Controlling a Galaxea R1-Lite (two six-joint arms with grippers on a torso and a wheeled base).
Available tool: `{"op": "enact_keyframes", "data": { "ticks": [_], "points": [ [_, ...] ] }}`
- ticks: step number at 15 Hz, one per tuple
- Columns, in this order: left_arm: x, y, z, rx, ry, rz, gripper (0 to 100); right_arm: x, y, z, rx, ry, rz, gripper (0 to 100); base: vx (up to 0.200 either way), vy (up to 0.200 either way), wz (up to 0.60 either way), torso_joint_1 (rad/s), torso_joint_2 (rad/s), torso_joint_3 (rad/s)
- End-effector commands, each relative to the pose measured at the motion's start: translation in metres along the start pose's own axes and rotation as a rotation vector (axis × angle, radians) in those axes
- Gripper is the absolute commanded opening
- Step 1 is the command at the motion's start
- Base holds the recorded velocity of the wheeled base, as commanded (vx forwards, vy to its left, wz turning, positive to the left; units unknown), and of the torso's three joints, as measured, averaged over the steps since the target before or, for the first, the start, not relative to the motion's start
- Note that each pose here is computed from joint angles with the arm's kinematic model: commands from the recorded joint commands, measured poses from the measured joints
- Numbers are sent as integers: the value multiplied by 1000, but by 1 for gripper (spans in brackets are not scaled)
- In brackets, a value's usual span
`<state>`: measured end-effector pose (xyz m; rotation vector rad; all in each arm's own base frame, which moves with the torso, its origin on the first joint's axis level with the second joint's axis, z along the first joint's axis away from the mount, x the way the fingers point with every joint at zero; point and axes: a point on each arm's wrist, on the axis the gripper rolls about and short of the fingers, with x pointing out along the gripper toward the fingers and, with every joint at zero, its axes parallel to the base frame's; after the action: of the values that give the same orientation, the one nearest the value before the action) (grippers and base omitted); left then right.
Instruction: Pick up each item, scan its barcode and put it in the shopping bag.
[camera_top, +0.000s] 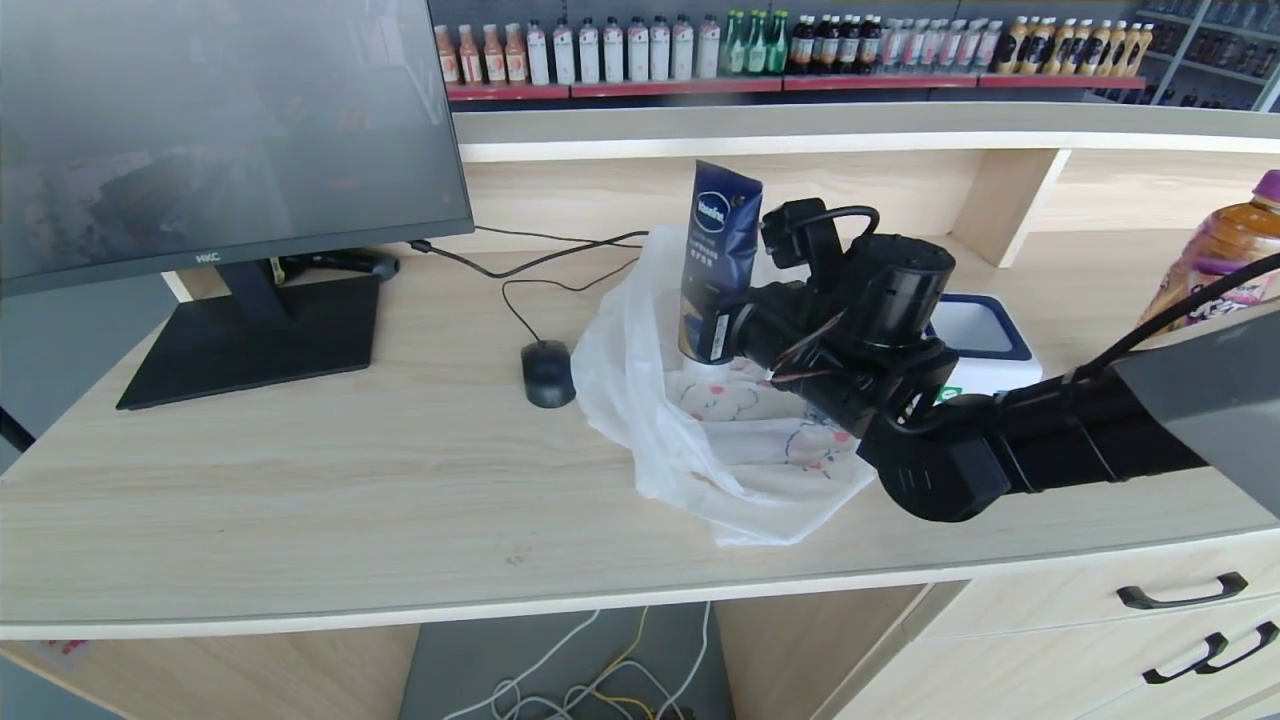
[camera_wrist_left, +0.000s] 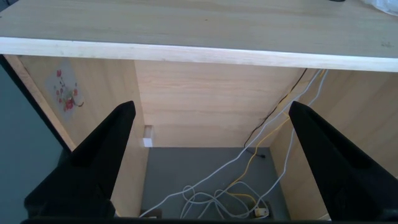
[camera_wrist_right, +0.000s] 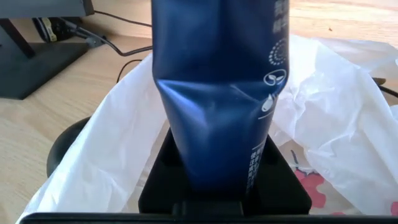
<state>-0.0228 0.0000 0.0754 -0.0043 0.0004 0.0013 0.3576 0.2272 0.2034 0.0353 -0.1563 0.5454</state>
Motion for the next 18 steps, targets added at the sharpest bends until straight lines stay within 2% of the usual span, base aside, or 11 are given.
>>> {"op": "enact_keyframes", "data": {
  "ticks": [1, 9, 18],
  "points": [
    [0, 0, 0, 0, 0, 0, 100, 1, -2, -5, -3, 12, -6, 0, 0, 0, 0, 0, 0, 0],
    [0, 0, 0, 0, 0, 0, 100, 3, -1, -21, -9, 52, -5, 0, 0, 0, 0, 0, 0, 0],
    [0, 0, 0, 0, 0, 0, 100, 4, -2, -23, -9, 57, -5, 0, 0, 0, 0, 0, 0, 0]
  ]
}}
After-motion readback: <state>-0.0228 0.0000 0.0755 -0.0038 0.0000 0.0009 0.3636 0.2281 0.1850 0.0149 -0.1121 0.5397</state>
